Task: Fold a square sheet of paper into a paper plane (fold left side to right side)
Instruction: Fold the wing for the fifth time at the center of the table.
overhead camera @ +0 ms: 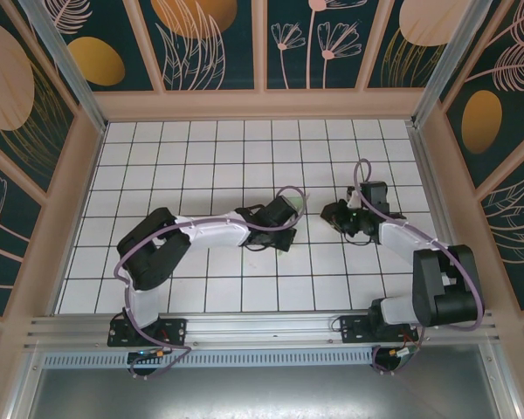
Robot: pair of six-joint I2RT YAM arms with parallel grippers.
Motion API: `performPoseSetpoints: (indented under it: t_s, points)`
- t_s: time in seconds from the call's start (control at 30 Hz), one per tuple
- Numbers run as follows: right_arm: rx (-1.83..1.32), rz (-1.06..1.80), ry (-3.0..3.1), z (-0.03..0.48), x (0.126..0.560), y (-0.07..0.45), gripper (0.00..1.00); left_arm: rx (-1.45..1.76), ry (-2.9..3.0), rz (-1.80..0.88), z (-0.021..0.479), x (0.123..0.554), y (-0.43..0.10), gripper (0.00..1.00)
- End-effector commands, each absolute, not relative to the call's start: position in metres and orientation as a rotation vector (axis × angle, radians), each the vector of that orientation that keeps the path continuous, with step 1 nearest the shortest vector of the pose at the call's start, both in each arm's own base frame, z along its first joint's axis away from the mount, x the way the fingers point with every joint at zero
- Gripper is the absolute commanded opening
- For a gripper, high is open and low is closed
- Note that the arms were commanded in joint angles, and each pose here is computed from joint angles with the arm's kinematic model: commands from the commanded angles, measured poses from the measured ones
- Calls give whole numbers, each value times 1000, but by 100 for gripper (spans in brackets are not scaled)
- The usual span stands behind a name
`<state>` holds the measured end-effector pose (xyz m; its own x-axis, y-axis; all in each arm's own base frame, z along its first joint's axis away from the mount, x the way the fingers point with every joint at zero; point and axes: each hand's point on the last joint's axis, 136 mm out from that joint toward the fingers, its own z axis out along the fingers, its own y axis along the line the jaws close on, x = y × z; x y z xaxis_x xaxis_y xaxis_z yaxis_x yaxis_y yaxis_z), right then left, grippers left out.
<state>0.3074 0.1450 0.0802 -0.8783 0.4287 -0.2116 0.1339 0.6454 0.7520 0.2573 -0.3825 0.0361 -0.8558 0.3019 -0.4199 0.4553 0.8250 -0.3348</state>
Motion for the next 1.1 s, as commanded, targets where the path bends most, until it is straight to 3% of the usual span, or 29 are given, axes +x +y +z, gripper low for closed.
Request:
performPoseSetpoints:
  t_s: [0.0, 0.43, 1.07]
  points:
    - [331, 1198, 2346, 111, 318, 163, 30, 516, 2626, -838, 57, 256, -395, 8]
    - [222, 1155, 2395, 84, 308, 182, 54, 386, 2602, -1162, 61, 259, -396, 6]
    - [197, 1121, 2453, 62, 296, 184, 56, 296, 2621, -1327, 44, 252, -402, 5]
